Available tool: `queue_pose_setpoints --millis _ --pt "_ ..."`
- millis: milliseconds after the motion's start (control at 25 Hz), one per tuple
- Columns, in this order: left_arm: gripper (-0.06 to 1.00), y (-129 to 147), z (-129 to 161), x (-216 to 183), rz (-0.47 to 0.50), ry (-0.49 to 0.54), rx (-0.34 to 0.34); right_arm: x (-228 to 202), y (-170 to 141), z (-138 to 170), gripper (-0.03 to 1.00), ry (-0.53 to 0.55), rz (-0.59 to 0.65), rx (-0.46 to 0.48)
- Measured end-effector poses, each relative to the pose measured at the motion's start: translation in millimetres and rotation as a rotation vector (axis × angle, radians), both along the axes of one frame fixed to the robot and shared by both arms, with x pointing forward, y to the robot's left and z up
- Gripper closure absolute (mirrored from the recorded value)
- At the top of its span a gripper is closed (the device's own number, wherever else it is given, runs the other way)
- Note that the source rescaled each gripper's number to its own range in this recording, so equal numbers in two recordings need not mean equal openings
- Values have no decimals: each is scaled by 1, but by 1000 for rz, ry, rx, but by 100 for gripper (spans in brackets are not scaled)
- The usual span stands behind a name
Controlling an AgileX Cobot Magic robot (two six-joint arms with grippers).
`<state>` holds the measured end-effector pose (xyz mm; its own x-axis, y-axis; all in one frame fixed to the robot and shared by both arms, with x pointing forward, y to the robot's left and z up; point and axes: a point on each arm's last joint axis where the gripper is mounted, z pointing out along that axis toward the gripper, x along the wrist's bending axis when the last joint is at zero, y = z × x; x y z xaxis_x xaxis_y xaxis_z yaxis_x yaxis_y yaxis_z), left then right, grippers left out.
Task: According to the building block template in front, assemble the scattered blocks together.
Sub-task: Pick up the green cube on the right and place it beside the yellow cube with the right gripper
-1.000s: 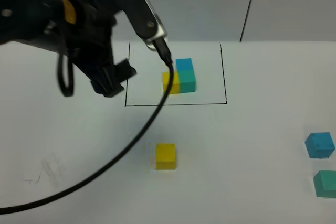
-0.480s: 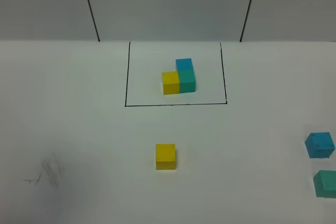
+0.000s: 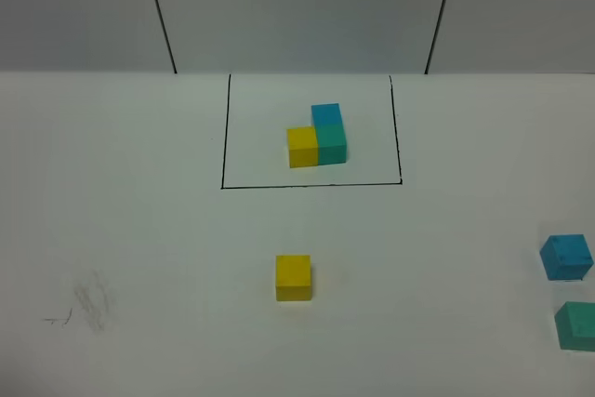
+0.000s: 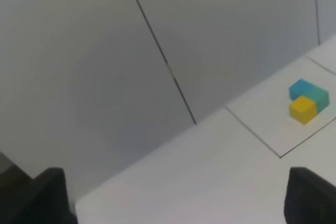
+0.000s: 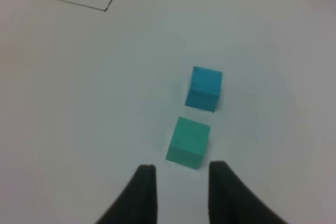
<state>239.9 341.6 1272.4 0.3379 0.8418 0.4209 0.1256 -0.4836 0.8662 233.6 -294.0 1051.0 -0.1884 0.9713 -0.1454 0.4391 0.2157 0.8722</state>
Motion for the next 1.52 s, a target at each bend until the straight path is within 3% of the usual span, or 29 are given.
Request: queue_pose_setpoints --millis 120,360,640,920,1240,1520 --pt "3 7 -3 -21 -13 -35 -29 0 0 0 97 0 0 0" --pt "7 -6 -8 -54 41 -89 22 0 0 0 97 0 0 0" --pt "11 -26 -27 -84 70 -107 -55 0 0 0 97 0 0 0" --pt "13 -35 -89 -75 172 25 -121 0 0 0 97 0 0 0" --pt "15 -37 -169 -53 262 227 -290 0 0 0 97 0 0 0" --pt "16 -41 -200 -32 281 317 -352 0 0 0 97 0 0 0"
